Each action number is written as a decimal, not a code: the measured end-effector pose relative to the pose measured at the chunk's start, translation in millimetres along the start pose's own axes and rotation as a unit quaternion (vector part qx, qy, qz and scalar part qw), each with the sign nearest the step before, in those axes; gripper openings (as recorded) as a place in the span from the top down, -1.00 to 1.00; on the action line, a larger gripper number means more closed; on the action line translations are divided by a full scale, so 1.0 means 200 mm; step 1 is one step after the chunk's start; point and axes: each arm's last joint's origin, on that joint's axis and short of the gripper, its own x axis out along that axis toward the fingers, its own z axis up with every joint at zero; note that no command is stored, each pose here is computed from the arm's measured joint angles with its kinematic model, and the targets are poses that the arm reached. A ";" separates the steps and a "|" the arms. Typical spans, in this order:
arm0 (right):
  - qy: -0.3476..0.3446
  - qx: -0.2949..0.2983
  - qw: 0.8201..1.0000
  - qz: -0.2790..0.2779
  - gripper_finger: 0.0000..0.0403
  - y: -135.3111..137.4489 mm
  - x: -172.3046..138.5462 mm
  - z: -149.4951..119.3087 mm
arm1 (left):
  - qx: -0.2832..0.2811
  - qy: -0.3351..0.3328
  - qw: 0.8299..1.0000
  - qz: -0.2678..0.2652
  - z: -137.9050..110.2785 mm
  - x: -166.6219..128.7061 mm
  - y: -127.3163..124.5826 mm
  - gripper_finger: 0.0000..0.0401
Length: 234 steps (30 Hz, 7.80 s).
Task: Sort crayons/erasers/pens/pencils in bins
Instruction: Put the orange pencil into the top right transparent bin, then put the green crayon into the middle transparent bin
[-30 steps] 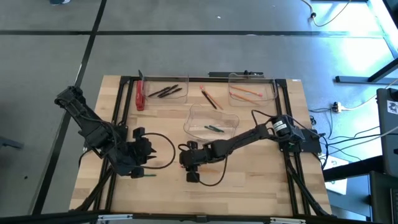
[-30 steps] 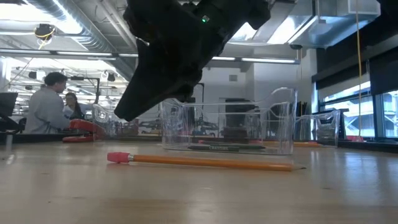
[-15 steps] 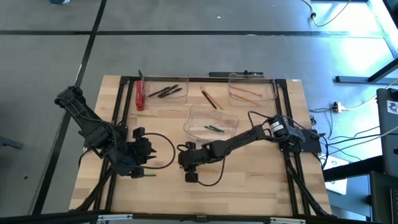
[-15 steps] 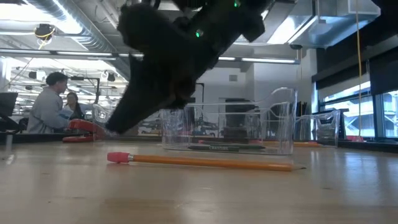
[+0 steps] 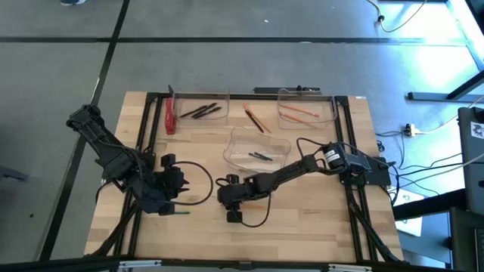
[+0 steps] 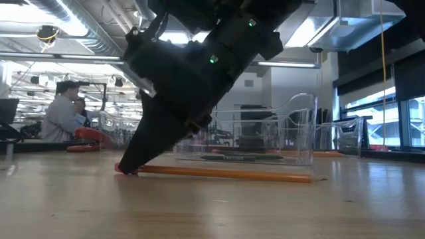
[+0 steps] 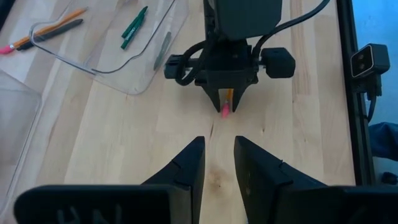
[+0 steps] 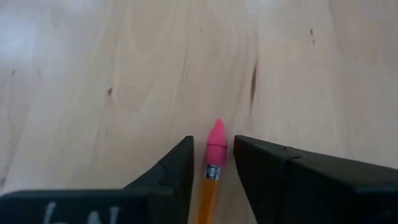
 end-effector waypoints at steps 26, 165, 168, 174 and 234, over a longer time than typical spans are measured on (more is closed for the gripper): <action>0.033 0.013 0.999 -0.006 0.89 0.00 -0.01 -0.01 | 0.003 0.005 1.000 0.005 -0.01 0.00 0.00 0.61; 0.266 0.077 0.940 -0.196 0.74 -1.82 -1.14 -0.57 | -0.145 -0.096 0.978 0.116 0.23 0.13 0.24 0.61; 0.266 0.077 0.940 -0.197 0.63 -1.83 -1.14 -0.57 | -0.148 -0.096 0.977 0.116 0.23 0.13 0.24 0.61; 0.280 0.080 0.931 -0.220 0.40 -1.83 -1.15 -0.57 | -0.149 -0.093 0.978 0.112 0.22 0.13 0.24 0.61; -0.149 -0.250 0.956 0.045 0.37 -0.35 -1.81 0.30 | -0.050 0.162 0.981 -0.090 -0.74 0.63 -0.12 0.61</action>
